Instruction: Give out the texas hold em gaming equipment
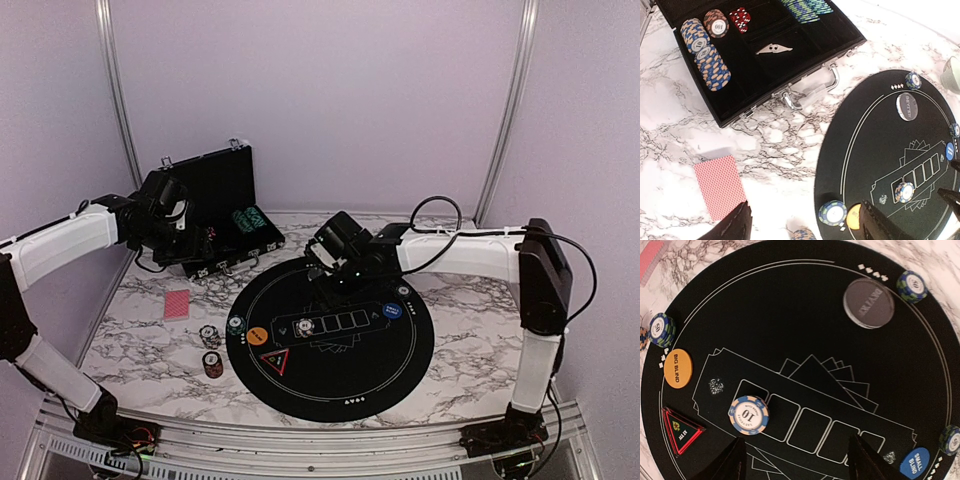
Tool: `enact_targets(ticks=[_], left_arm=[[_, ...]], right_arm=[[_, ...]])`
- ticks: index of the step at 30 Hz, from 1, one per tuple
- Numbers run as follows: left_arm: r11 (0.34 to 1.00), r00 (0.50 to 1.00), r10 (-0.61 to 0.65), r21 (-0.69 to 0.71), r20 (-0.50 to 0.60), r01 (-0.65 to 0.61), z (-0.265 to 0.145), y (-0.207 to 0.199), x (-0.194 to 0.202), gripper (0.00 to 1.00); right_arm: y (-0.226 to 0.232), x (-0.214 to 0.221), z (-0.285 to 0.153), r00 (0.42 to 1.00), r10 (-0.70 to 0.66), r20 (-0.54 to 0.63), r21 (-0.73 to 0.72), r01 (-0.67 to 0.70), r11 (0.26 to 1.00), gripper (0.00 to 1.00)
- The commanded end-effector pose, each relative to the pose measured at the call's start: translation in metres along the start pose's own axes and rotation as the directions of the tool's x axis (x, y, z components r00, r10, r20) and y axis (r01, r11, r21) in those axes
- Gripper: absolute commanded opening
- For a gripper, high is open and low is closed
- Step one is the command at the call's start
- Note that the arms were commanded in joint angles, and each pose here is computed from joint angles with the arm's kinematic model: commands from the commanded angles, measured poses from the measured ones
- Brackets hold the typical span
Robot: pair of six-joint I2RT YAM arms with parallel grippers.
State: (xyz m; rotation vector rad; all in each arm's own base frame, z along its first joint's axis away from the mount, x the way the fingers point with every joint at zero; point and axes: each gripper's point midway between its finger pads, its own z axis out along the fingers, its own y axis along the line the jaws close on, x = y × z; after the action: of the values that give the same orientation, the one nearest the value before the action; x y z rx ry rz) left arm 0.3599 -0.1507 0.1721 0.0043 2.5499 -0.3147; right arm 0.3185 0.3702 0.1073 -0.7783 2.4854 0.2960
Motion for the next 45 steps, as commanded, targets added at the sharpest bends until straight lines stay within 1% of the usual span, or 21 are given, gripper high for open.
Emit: enact_targets(ticks=[1,5,10,19,37,45], left_arm=[[0.999,0.998,0.002,0.052,0.067,-0.006,-0.005,0.004,-0.008,0.74],[0.999,0.996,-0.006,0.042,0.084,0.002,-0.002,0.016,-0.006,0.74],[0.999,0.996,-0.025,0.049,0.089,0.02,0.0,0.026,-0.005,0.74],[0.998,0.995,-0.032,0.055,0.096,0.027,-0.002,0.031,-0.003,0.74],[0.997,0.996,-0.033,0.071,0.084,0.027,0.0,0.031,0.0,0.74],[0.997,0.996,-0.03,0.08,0.083,0.023,-0.001,0.029,0.0,0.74]], right_arm=[[0.026,-0.001,0.008,0.999,-0.019,-0.037,-0.046,0.017,0.999,0.67],[0.04,0.003,0.02,0.997,-0.033,-0.066,-0.064,0.029,0.998,0.67],[0.049,0.009,0.032,0.993,-0.054,-0.109,-0.048,0.049,0.998,0.67],[0.054,0.025,0.048,0.983,-0.07,-0.172,-0.02,0.068,0.997,0.67],[0.056,0.033,0.068,0.974,-0.082,-0.214,0.02,0.088,0.996,0.67],[0.054,0.038,0.073,0.971,-0.078,-0.228,0.027,0.087,0.996,0.62]])
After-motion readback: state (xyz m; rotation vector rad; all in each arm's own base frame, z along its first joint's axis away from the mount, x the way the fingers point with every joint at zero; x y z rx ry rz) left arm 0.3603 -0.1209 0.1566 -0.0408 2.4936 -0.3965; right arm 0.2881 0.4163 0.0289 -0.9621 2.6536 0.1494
